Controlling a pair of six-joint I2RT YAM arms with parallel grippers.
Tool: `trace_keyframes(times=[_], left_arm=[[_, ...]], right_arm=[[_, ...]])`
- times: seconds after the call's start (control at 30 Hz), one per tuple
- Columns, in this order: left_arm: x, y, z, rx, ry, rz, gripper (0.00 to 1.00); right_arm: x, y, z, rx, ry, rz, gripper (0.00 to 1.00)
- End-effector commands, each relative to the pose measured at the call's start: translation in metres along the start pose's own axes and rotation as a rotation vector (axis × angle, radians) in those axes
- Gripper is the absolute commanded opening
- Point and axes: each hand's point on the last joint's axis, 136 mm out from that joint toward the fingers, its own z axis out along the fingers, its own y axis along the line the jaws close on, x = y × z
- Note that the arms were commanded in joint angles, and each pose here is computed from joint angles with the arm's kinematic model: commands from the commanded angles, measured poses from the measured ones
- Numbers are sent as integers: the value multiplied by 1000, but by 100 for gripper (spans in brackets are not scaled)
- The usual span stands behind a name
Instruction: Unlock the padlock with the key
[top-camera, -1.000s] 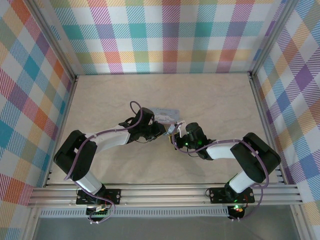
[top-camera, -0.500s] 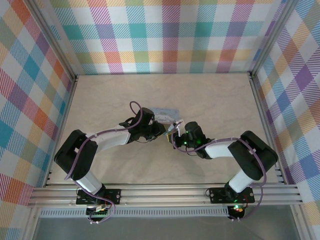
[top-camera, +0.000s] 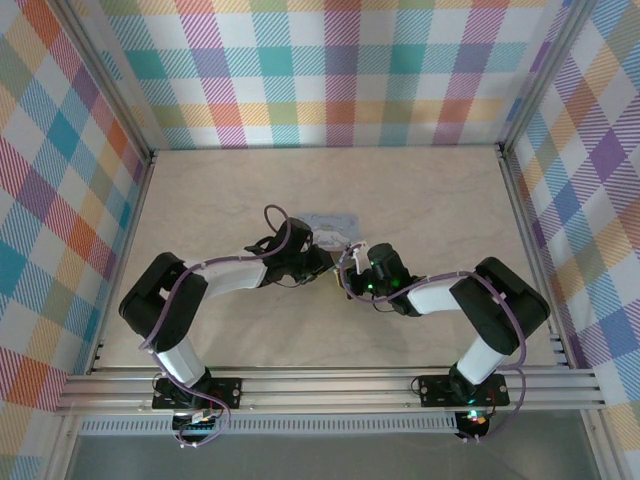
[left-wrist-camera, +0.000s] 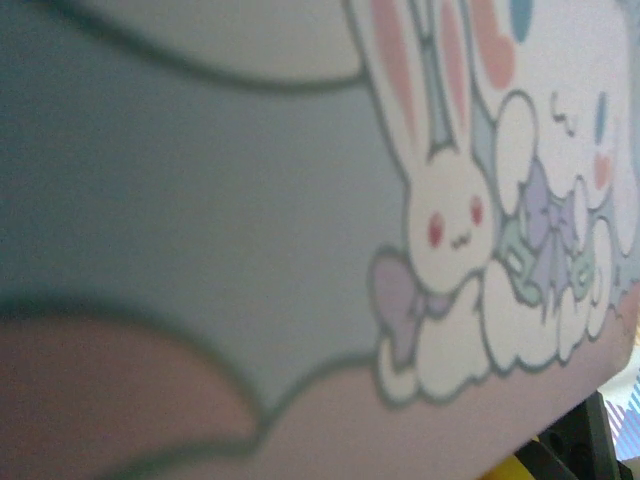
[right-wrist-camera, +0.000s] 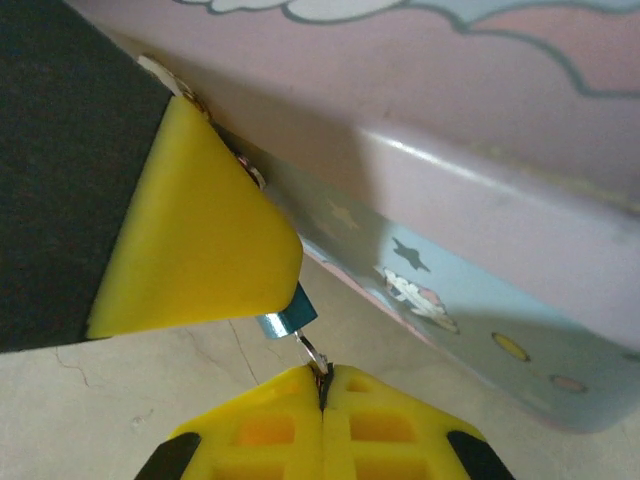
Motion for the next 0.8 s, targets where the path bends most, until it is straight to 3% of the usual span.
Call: trace_keyframes(times=[0.0, 0.2, 0.3, 0.77], left_arm=[[23, -1, 15, 23, 85, -5, 10], [28, 6, 27, 29, 105, -31, 12], [28, 6, 30, 37, 110, -38, 18], [14, 2, -10, 17, 25, -5, 65]], right_arm=[[-22, 16, -1, -59, -63, -15, 1], [15, 9, -1, -43, 77, 53, 1], [24, 5, 0, -31, 112, 66, 1], [35, 4, 1, -26, 210, 147, 0]])
